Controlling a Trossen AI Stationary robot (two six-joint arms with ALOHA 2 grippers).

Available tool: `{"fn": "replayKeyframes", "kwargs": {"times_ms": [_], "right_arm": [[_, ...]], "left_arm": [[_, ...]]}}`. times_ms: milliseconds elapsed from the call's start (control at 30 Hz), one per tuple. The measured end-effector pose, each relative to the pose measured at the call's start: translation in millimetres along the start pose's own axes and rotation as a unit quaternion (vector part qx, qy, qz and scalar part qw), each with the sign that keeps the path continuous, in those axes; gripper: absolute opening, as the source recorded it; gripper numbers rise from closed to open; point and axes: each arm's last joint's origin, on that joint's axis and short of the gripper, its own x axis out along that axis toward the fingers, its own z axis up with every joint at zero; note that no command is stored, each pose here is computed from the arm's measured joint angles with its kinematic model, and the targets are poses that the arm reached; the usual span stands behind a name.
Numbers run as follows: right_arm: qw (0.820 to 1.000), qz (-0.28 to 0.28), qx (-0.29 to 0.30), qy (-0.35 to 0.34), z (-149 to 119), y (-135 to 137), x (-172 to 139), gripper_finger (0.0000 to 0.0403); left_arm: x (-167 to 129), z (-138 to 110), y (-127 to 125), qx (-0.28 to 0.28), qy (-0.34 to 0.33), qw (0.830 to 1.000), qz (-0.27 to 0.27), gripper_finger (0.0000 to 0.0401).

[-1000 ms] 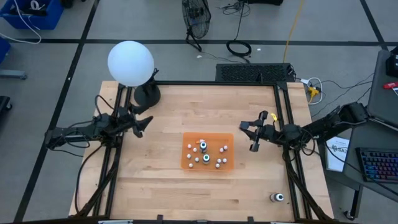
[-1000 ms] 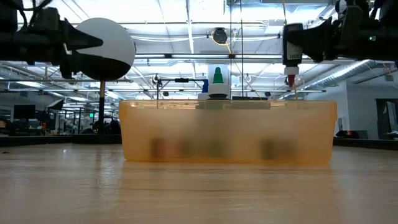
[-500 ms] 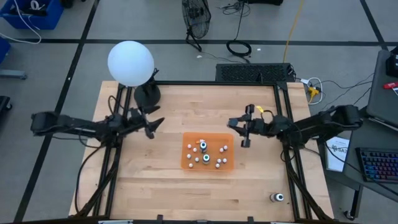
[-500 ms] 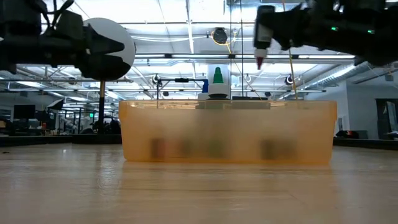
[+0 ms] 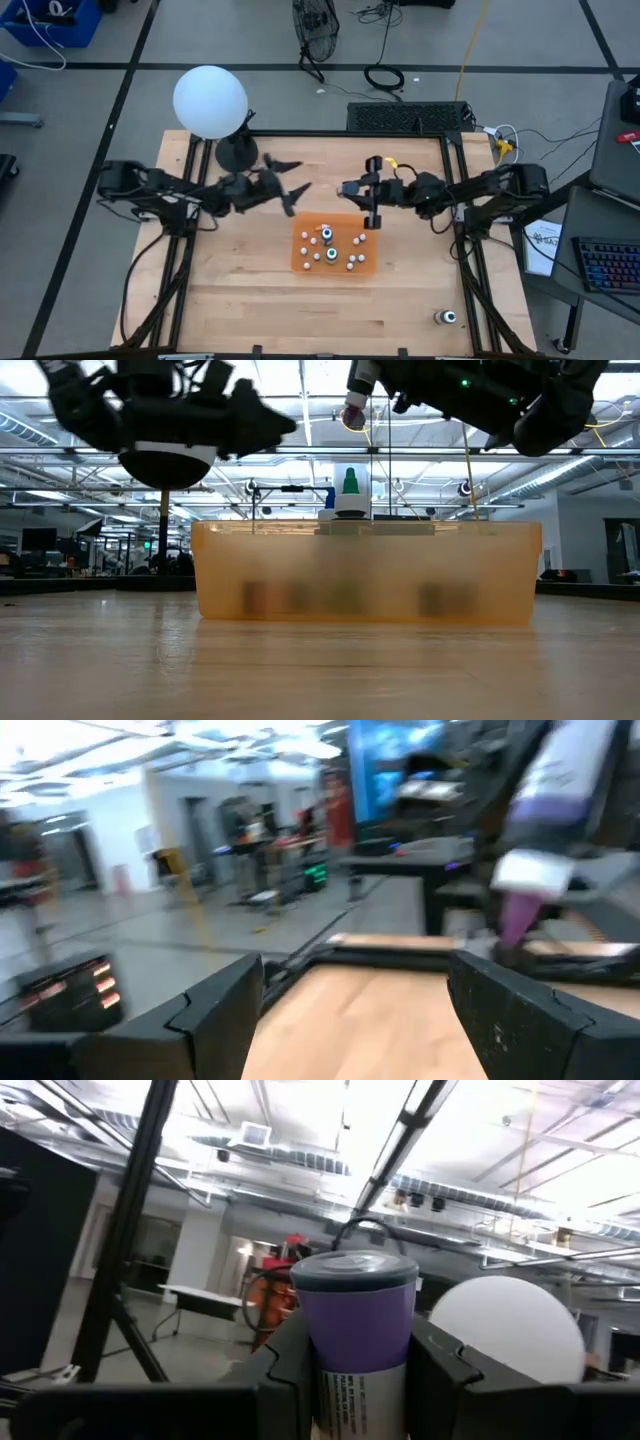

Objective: Pick & Place food coloring
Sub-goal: Put the large purple food coloring bottle into the container

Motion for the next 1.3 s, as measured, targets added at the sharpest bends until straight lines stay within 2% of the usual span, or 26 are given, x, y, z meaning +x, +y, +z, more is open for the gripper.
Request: {"fn": "replayKeyframes", "kwargs": {"times_ms": [133,267,367,667,1000,1300], "right_arm": [[1.0,0.006,0.007,0.001,-2,0,5,0.0092],[1.0,0.014,0.01,0.005,-3,1,5,0.0092],[1.0,0.015,0.015,0.011,-4,1,5,0.0092],[1.0,0.015,0.023,0.012,-4,1,5,0.0092],[0.999,0.017,0.025,0.026,-6,2,4,0.0092],[0.999,0.017,0.025,0.026,-6,2,4,0.0092]], "left_arm": [[28,4,-12,-0.009,-0.019,0.997,-0.072,0.031],[46,1,-26,-0.018,-0.018,0.987,-0.157,0.031],[56,-1,-37,-0.021,-0.015,0.982,-0.185,0.031],[79,-4,-53,-0.01,-0.003,0.98,-0.198,0.031],[80,7,-51,0.026,-0.023,0.98,-0.195,0.031],[78,12,-48,0.025,-0.027,0.981,-0.193,0.0308]]}}
